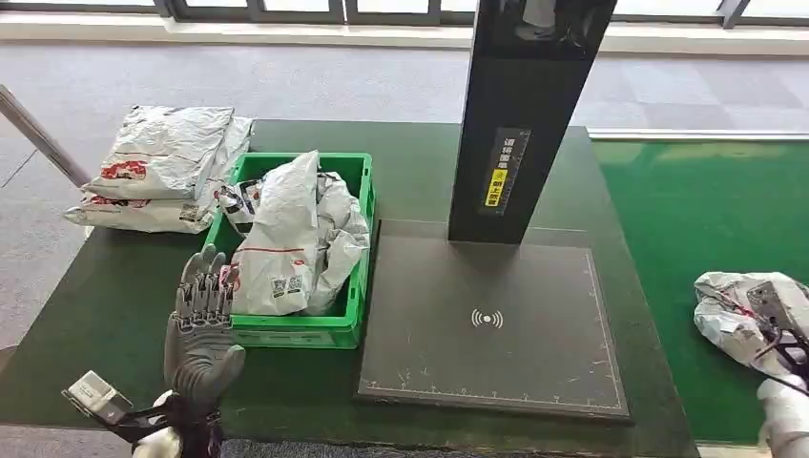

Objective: Moved the parcel from conveyor to table for the left to box.

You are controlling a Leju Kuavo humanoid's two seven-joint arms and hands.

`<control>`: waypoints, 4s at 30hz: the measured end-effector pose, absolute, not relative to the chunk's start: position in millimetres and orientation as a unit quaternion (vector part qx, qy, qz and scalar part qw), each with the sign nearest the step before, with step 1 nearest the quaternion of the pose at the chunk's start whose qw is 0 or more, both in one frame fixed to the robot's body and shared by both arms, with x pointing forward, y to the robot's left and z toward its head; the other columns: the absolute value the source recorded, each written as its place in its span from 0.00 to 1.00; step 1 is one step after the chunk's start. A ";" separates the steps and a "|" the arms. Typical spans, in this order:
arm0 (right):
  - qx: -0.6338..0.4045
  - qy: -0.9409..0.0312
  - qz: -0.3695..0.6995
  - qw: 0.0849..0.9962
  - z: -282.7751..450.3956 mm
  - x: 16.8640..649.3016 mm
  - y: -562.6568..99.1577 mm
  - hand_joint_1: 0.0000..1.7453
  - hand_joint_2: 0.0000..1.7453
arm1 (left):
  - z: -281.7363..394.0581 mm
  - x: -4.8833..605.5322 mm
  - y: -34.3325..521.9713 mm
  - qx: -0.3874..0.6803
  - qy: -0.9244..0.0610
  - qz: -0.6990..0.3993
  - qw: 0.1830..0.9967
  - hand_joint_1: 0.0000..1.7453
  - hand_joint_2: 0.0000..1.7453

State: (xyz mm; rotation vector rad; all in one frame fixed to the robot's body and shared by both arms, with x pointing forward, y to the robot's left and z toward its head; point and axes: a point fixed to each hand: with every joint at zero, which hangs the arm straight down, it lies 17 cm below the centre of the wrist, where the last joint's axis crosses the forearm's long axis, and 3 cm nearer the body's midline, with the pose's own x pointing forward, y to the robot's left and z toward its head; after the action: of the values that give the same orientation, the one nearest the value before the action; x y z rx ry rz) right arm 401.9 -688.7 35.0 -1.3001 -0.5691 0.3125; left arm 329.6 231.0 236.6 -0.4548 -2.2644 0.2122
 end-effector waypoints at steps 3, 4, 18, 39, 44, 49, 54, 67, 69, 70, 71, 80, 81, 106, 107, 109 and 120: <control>-0.590 -0.263 0.138 0.751 32.4 401.6 -687.2 0.00 1.00 | 234.5 328.9 232.8 -0.177 -0.894 0.084 0.402 0.00 1.00; -0.589 -0.262 0.137 0.752 31.3 401.2 -686.8 0.00 1.00 | 234.0 328.7 233.0 -0.176 -0.894 0.084 0.403 0.00 1.00; -0.566 -0.316 0.114 0.753 28.7 413.6 -671.6 0.00 1.00 | 228.4 328.1 233.2 -0.166 -0.892 0.080 0.413 0.00 1.00; -0.450 -0.328 0.038 0.830 -51.4 394.7 -604.3 0.00 1.00 | 223.9 336.7 236.0 -0.150 -0.891 0.084 0.420 0.00 1.00; -0.439 -0.249 0.057 0.861 -74.5 373.9 -600.0 1.00 1.00 | 223.6 341.1 235.5 -0.151 -0.891 0.081 0.420 0.00 1.00; -0.425 -0.231 0.081 0.872 -80.9 373.5 -592.7 1.00 1.00 | 220.8 342.4 233.4 -0.153 -0.889 0.078 0.424 0.00 1.00; -0.424 -0.220 0.088 0.874 -86.4 367.2 -591.5 1.00 1.00 | 217.0 343.1 232.7 -0.155 -0.887 0.076 0.428 0.00 1.00; -0.491 -0.381 0.069 0.780 -34.8 402.3 -597.6 1.00 1.00 | 214.3 351.9 228.4 -0.156 -0.885 0.076 0.432 0.00 1.00; -0.504 -0.436 0.052 0.744 -11.4 414.9 -595.9 1.00 1.00 | 213.2 350.7 229.2 -0.154 -0.885 0.077 0.434 0.00 1.00; -0.508 -0.464 0.042 0.725 1.2 420.7 -594.2 1.00 1.00 | 213.1 349.8 229.3 -0.152 -0.884 0.078 0.434 0.00 1.00; -0.510 -0.485 0.034 0.710 10.5 424.4 -593.4 1.00 1.00 | 212.9 349.0 229.6 -0.151 -0.884 0.079 0.434 0.00 1.00; -0.511 -0.514 0.010 0.689 26.0 432.0 -588.6 1.00 1.00 | 212.7 345.4 230.0 -0.149 -0.884 0.081 0.435 0.00 1.00; -0.511 -0.514 0.010 0.689 26.2 432.2 -588.3 1.00 1.00 | 212.6 345.3 230.0 -0.149 -0.884 0.081 0.435 0.00 1.00; -0.274 -0.852 0.033 0.444 201.4 414.1 -292.4 1.00 1.00 | 227.1 326.3 233.2 -0.130 -0.892 0.103 0.421 0.00 1.00; -0.263 -0.861 0.034 0.435 209.8 411.2 -280.6 1.00 1.00 | 227.3 325.9 233.0 -0.132 -0.891 0.104 0.421 0.00 1.00; -0.244 -0.872 0.030 0.424 221.5 405.5 -265.7 1.00 1.00 | 227.6 325.6 232.1 -0.135 -0.891 0.102 0.420 0.00 1.00; -0.210 -0.863 0.070 0.455 215.3 388.1 -232.1 1.00 1.00 | 222.7 330.4 228.1 -0.144 -0.888 0.101 0.425 0.00 1.00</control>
State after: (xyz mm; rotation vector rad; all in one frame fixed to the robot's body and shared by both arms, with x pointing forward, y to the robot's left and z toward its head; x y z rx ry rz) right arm 388.1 -232.1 215.3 -0.5172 -2.1282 0.1722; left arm 330.4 228.1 222.7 -0.3594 -2.2203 0.2536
